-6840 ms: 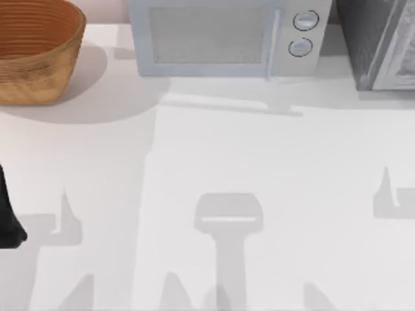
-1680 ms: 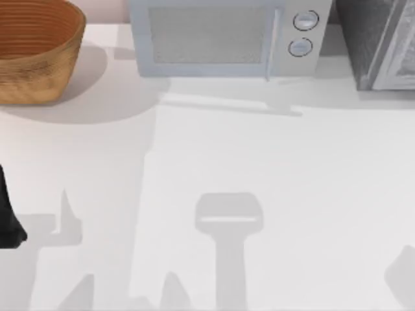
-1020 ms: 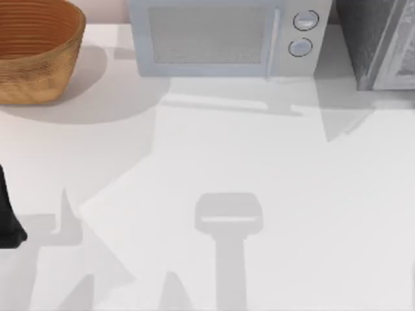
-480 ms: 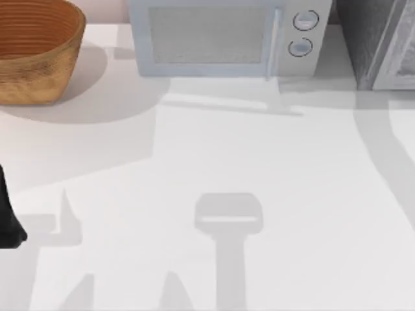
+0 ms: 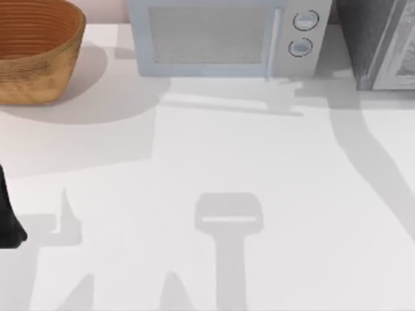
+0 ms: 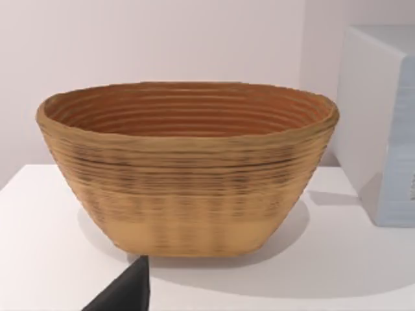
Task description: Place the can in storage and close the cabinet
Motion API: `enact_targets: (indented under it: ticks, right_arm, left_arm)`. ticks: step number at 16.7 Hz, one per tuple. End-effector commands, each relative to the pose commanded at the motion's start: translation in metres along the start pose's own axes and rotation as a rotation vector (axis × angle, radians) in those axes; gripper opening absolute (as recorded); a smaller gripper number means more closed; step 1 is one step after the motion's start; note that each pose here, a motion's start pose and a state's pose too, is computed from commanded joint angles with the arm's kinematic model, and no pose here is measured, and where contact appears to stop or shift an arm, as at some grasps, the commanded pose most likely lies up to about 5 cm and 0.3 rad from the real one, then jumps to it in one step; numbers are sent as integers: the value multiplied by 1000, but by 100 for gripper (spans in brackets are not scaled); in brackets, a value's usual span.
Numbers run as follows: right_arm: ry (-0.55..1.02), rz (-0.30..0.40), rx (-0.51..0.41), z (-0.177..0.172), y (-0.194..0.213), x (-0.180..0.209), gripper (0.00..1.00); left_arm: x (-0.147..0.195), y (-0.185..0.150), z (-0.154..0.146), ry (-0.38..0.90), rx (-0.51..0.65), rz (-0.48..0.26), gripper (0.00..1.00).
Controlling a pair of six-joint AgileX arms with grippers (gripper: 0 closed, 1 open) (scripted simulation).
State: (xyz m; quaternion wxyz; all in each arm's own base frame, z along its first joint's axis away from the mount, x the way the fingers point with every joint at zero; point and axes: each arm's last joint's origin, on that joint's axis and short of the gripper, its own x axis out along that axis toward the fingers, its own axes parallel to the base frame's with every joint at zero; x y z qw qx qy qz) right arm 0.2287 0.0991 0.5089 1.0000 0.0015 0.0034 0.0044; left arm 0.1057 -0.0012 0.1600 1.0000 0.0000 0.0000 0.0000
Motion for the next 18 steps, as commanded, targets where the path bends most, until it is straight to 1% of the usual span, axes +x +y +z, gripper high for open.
enact_targets:
  ticks: [1, 2, 18]
  right_arm:
    - [0, 0, 0, 0, 0, 0, 100]
    - [-20, -27, 1, 6, -7, -6, 100]
    - [-20, -27, 1, 6, -8, 44, 100]
  left_arm:
    - [0, 0, 0, 0, 0, 0, 100]
    - [0, 0, 0, 0, 0, 0, 100]
    - [0, 0, 0, 0, 0, 0, 100]
